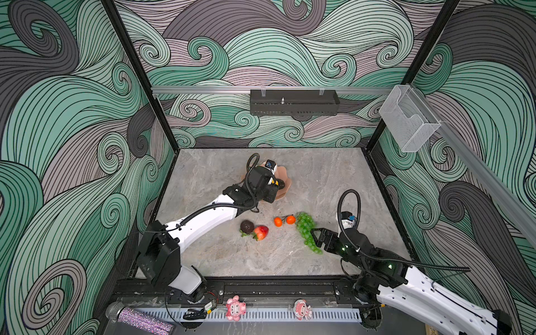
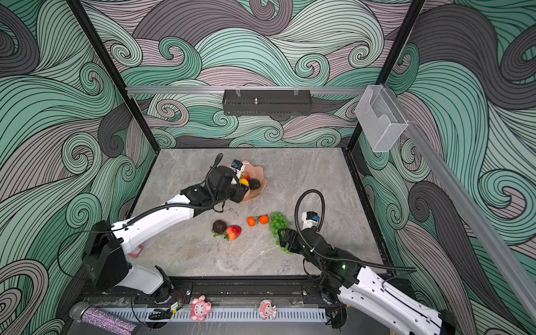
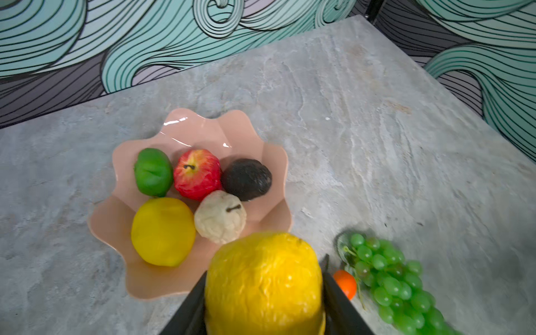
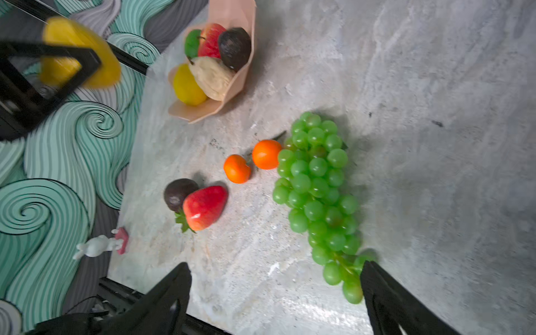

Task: Place and organize the fake fruits in the fruit bowl
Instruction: 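Carry the yellow lemon over the pink bowl with the left gripper while right withdraws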

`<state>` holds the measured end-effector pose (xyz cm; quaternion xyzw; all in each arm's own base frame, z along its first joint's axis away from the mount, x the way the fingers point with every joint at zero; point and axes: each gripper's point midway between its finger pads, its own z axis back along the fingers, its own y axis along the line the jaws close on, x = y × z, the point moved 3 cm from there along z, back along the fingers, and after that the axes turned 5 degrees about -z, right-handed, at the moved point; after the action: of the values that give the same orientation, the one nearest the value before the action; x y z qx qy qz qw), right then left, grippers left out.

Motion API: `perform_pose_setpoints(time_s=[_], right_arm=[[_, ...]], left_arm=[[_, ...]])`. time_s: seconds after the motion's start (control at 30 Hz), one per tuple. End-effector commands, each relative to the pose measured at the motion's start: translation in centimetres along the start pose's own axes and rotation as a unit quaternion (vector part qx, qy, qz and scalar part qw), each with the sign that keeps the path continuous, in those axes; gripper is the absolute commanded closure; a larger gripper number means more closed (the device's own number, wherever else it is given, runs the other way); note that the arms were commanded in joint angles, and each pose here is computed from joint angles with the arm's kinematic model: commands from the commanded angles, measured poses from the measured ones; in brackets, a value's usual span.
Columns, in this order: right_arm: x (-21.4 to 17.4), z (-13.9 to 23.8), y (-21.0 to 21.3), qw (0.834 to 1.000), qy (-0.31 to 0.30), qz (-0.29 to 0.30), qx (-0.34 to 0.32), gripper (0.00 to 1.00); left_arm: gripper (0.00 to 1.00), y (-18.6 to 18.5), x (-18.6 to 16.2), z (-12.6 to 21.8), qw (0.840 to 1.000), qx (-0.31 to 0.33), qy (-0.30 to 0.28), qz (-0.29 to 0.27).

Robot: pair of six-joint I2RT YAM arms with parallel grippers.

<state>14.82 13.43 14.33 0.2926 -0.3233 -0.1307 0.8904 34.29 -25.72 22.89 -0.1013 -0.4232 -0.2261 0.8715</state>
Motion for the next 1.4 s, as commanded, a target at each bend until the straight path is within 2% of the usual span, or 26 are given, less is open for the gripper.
perform_pose_setpoints(time_s=[0.0, 0.3, 0.8, 1.03, 1.37], right_arm=[[-0.9, -0.2, -1.7, 1.000, 0.012, -0.006, -0.021, 0.08], [-1.5, -0.3, -2.1, 1.000, 0.021, -0.002, -0.019, 0.08], [-2.5, -1.1, -3.2, 0.999, 0.034, -0.013, -0.037, 0.08], [-2.4, -1.3, -3.3, 0.998, 0.035, -0.011, -0.045, 0.08], [-2.7, -1.9, -3.2, 0.998, 0.041, -0.014, -0.048, 0.08]], left_arm=[[0.51, 1.8, 0.6, -1.1, 0.999, 0.015, 0.045, 0.014], [0.51, 2.7, 3.2, -7.6, 0.996, 0.009, 0.093, 0.001], [0.51, 3.5, 3.4, -16.4, 0.992, 0.014, 0.128, -0.011], [0.50, 3.7, 2.4, -19.1, 0.989, 0.023, 0.146, -0.025], [0.48, 4.0, 1.8, -20.7, 0.986, 0.026, 0.159, -0.037]])
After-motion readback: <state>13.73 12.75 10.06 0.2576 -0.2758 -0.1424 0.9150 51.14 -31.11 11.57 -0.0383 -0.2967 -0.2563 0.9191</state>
